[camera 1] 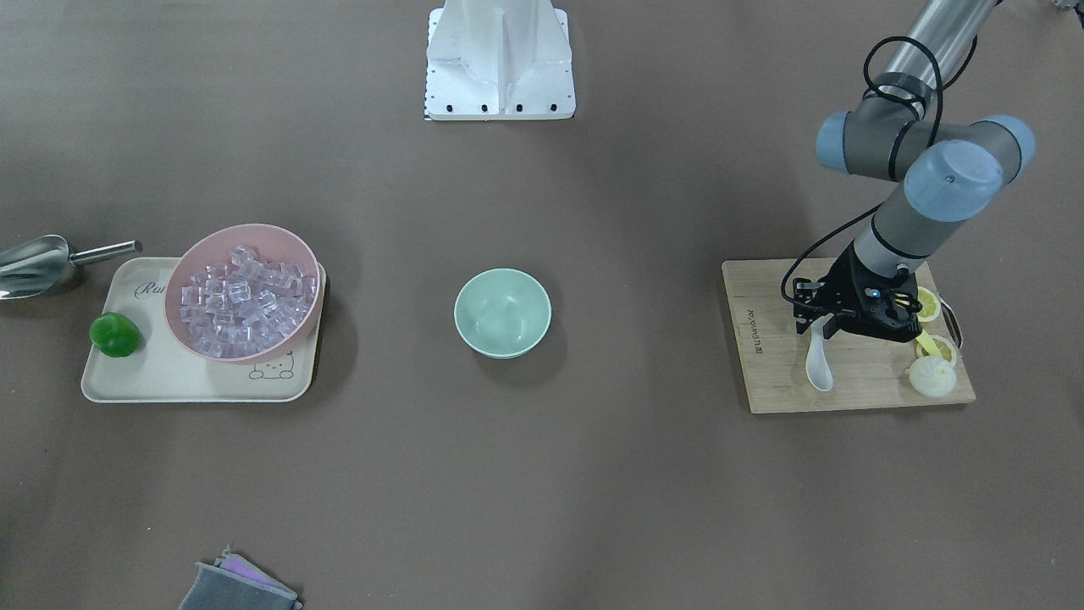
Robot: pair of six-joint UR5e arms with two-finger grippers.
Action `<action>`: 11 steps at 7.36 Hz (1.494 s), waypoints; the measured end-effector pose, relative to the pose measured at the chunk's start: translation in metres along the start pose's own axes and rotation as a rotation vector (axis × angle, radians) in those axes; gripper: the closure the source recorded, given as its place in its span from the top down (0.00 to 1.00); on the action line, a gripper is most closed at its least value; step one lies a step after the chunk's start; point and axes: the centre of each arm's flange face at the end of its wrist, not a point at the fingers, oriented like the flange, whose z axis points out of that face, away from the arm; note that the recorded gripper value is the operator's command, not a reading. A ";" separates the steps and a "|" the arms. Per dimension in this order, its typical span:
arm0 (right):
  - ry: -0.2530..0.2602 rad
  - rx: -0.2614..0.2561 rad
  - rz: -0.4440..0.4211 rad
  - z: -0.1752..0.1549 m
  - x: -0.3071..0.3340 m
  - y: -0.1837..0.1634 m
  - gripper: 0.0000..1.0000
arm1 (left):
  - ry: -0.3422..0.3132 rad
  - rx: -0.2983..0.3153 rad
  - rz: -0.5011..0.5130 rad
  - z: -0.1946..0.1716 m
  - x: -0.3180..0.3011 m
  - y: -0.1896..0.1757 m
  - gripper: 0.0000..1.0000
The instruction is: Put spoon and ice into bowl
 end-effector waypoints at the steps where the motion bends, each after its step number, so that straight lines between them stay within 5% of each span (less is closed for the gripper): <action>1: 0.000 0.000 0.000 0.000 0.000 0.000 1.00 | -0.001 -0.002 -0.001 0.001 -0.001 0.000 0.35; 2: 0.000 0.000 0.000 0.000 0.000 0.000 1.00 | -0.003 -0.004 -0.001 0.002 -0.001 0.001 0.34; 4: 0.000 -0.001 0.001 0.000 0.000 0.000 1.00 | -0.006 -0.010 -0.002 0.006 -0.001 0.001 0.00; 7: -0.001 -0.002 0.002 0.000 0.000 0.000 1.00 | 0.018 -0.013 0.001 -0.002 0.005 -0.003 0.00; 11: -0.008 0.014 -0.019 -0.008 -0.013 -0.004 1.00 | 0.088 0.022 -0.012 -0.110 0.068 -0.056 0.00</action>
